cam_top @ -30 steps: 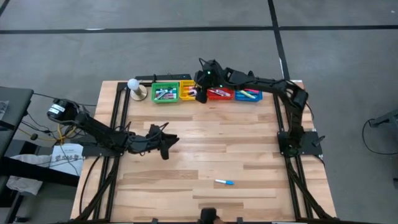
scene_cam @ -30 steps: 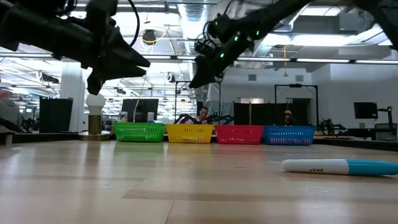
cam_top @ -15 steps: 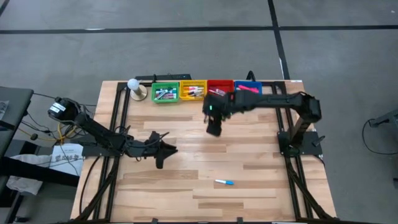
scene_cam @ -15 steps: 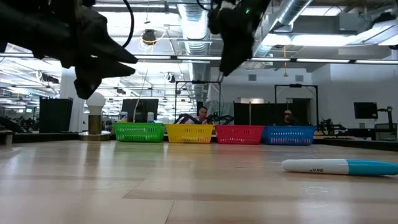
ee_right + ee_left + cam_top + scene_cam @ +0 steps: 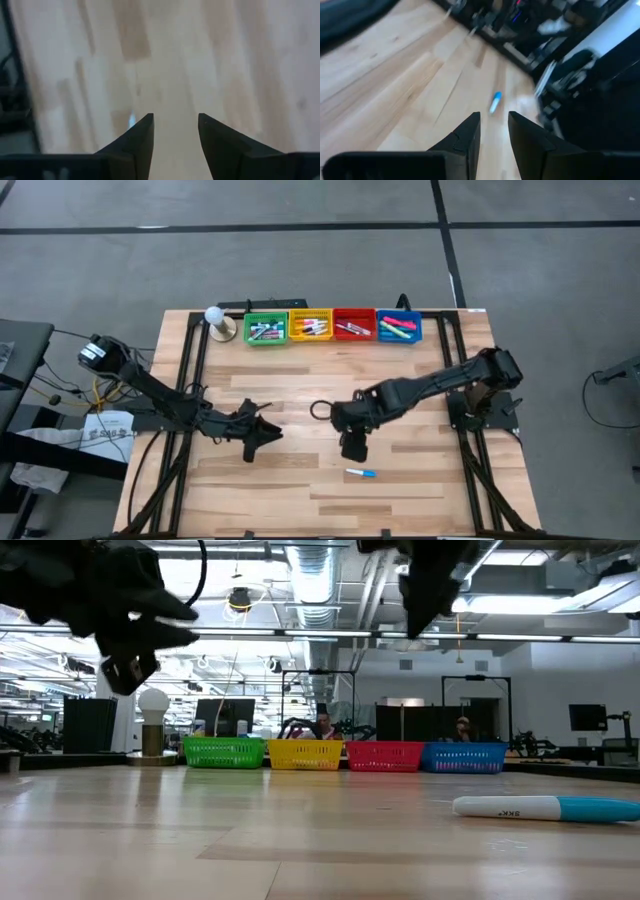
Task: Pick & Place Markers
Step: Put the light blue highlighter pen into the yellow basket
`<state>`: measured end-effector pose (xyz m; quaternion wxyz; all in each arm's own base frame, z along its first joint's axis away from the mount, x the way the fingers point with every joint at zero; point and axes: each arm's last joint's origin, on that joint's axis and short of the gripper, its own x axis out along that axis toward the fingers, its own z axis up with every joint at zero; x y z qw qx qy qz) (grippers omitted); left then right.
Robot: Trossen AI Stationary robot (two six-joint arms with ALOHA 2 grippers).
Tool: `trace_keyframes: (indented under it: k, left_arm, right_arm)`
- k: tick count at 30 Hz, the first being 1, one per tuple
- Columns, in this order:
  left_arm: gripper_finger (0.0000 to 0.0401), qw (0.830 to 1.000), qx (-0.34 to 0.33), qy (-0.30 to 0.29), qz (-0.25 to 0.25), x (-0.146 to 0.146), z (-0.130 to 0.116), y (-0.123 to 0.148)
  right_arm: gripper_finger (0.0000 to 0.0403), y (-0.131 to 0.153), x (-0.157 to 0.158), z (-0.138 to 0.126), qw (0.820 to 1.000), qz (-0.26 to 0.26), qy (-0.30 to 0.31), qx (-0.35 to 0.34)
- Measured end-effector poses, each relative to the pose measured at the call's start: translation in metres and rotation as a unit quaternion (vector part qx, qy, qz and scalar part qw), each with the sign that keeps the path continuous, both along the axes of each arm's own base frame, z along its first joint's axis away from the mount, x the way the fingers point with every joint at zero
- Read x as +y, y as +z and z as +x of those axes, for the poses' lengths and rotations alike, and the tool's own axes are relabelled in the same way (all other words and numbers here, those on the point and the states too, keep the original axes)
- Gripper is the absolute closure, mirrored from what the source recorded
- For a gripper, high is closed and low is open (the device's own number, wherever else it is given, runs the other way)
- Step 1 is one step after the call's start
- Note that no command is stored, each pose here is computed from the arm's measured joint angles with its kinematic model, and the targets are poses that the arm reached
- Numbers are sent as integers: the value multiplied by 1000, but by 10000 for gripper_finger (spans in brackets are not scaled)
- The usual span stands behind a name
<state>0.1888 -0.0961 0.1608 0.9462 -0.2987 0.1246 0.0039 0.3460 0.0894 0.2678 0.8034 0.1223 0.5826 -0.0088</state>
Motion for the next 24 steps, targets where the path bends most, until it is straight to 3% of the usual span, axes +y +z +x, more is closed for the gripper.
trace_keyframes:
  k: [4,6,11,24]
  left_arm:
    - [302,998,-50,7,-28,4,-1,16]
    - [302,997,-75,5,-28,6,-4,26]
    - [302,992,-126,-15,-7,7,-15,46]
    - [302,990,-134,-44,-16,-2,-23,50]
  right_arm:
    - [264,4,3,7,991,-80,-77,-71]
    - [266,6,3,10,988,-73,-101,-87]
    - [265,0,17,4,997,-17,-58,-41]
    - [276,-68,70,4,996,-53,3,73]
